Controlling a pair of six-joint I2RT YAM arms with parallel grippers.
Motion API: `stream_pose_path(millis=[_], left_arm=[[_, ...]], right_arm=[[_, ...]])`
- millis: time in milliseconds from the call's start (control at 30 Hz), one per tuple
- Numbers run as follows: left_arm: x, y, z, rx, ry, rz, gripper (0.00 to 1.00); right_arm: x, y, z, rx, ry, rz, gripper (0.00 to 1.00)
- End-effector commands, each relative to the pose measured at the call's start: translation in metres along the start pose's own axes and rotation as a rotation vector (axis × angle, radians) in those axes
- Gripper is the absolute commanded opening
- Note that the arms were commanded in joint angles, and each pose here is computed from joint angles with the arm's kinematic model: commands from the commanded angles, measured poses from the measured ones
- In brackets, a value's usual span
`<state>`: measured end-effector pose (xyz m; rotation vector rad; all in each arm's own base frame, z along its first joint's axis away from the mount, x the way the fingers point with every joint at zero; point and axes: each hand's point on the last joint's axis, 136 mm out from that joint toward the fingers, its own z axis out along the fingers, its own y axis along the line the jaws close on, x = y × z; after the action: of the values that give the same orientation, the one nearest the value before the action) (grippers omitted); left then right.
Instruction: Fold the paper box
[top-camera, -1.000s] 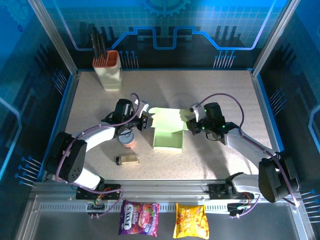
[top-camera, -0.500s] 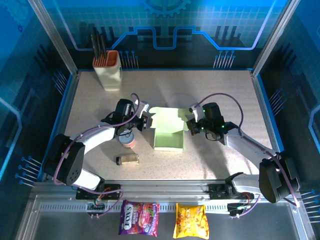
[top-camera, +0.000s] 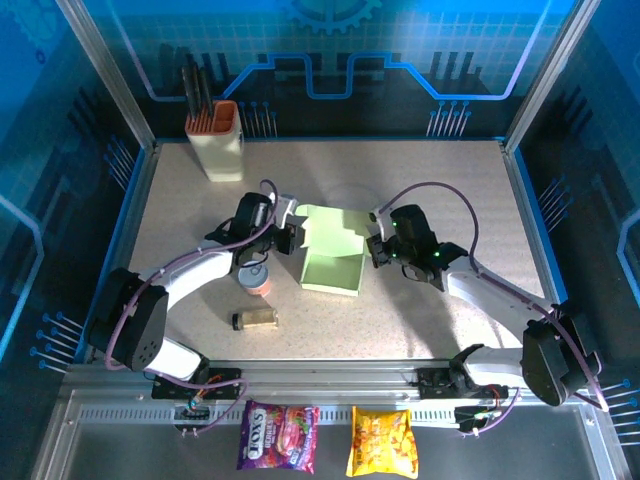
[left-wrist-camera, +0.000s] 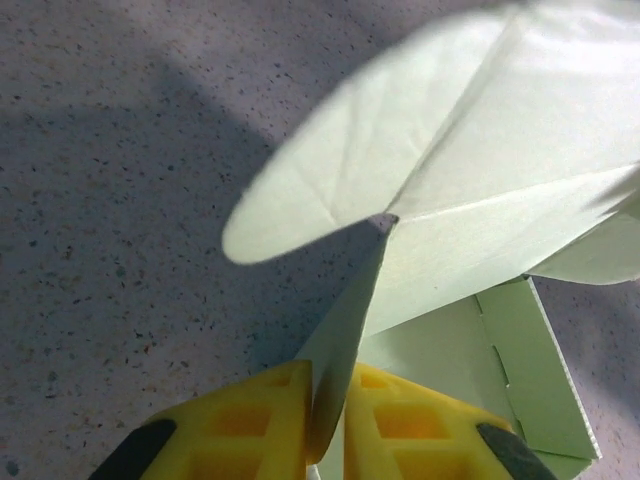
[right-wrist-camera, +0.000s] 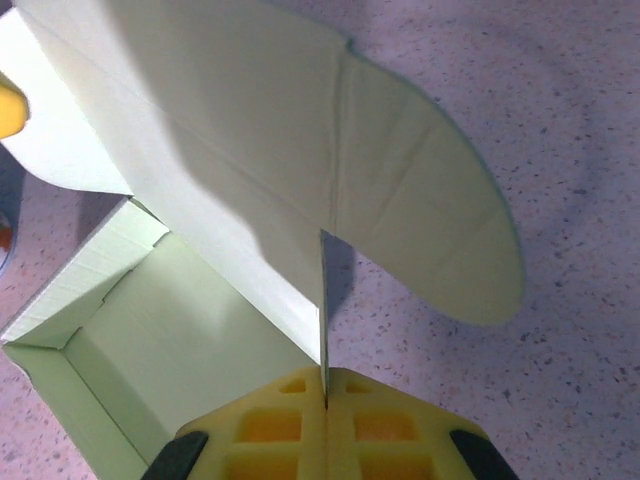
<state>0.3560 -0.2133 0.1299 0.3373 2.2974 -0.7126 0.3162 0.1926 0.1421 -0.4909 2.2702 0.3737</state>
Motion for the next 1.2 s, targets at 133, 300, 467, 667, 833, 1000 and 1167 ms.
stream_pose_path(millis=[133, 300, 467, 667, 833, 1000, 1167], left_arm=[[-0.024, -0.008, 0.003, -0.049, -0.031, -0.009, 0.19], [-0.033, -0.009, 0.014, -0.059, -0.035, -0.019, 0.24], [-0.039, -0.007, 0.025, -0.072, -0.028, -0.030, 0.23], [-0.053, -0.001, 0.034, -0.106, -0.047, -0.034, 0.27], [-0.070, 0.002, 0.038, -0.135, -0.078, -0.025, 0.29], [-0.083, 0.002, 0.044, -0.143, -0.100, -0.023, 0.25], [-0.086, 0.005, 0.051, -0.150, -0.109, -0.040, 0.30]], right_arm=[[-0.029, -0.007, 0.005, 0.106, -0.083, 0.057, 0.00], [-0.042, -0.011, 0.017, 0.140, -0.114, 0.080, 0.00], [-0.058, -0.015, 0.028, 0.171, -0.152, 0.092, 0.00], [-0.070, -0.022, 0.038, 0.210, -0.201, 0.109, 0.00], [-0.077, -0.029, 0.044, 0.252, -0.236, 0.109, 0.00], [-0.079, -0.036, 0.049, 0.295, -0.268, 0.114, 0.00], [-0.075, -0.040, 0.058, 0.311, -0.276, 0.133, 0.00]])
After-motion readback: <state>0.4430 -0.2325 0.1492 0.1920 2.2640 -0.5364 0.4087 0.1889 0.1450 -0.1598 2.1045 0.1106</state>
